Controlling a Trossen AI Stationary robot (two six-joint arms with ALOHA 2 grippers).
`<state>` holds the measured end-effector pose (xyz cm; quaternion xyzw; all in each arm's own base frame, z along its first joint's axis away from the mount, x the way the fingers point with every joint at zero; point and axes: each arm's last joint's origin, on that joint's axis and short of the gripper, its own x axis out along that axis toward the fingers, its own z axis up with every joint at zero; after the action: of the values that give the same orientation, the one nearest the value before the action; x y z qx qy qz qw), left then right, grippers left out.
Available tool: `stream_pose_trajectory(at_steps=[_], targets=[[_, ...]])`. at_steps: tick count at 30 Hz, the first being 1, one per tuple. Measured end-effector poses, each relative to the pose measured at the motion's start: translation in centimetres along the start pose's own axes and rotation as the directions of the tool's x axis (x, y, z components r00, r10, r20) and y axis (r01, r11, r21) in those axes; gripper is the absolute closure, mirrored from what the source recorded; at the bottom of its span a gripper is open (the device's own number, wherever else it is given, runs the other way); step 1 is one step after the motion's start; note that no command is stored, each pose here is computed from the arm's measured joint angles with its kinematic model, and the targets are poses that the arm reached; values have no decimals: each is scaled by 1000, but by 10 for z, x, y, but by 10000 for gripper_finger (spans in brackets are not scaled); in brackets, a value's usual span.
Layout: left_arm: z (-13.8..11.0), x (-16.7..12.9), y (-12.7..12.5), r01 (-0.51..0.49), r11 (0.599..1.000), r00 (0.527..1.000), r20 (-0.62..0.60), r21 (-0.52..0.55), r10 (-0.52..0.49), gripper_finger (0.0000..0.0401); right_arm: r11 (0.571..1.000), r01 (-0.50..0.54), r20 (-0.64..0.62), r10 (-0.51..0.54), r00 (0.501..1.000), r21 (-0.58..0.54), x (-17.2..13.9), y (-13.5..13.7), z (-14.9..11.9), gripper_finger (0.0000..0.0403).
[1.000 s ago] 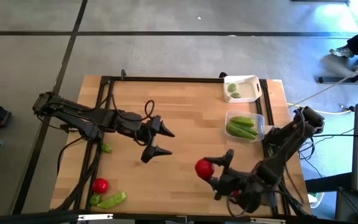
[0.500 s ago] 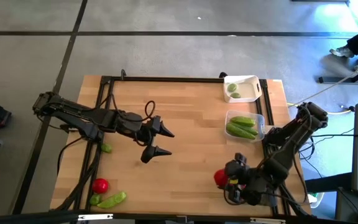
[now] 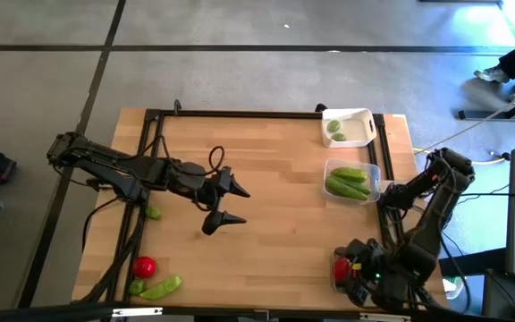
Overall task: Sort produce into baskets
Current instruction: Put the bottom tomato into the black bin
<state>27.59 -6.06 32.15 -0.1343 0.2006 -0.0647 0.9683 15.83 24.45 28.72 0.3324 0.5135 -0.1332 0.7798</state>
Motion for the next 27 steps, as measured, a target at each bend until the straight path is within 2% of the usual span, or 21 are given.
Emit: stream_pose_trajectory(at_steps=[2, 7, 15, 27], targets=[[0, 0, 0, 0, 1000, 1000, 0, 0, 0, 24, 999, 13, -33, -11, 999, 48, 0, -1, -7, 130], [0, 0, 0, 0, 1000, 1000, 0, 11, 0, 24, 984, 126, -145, -107, 984, 128, 11, -9, -25, 130], [0, 0, 0, 0, 1000, 1000, 1, 19, 0, 24, 937, 308, -373, -230, 899, 163, 32, -21, -46, 130], [0, 0, 0, 0, 1000, 1000, 1, 20, 0, 24, 924, 353, -480, -245, 843, 147, 60, -42, -55, 130]])
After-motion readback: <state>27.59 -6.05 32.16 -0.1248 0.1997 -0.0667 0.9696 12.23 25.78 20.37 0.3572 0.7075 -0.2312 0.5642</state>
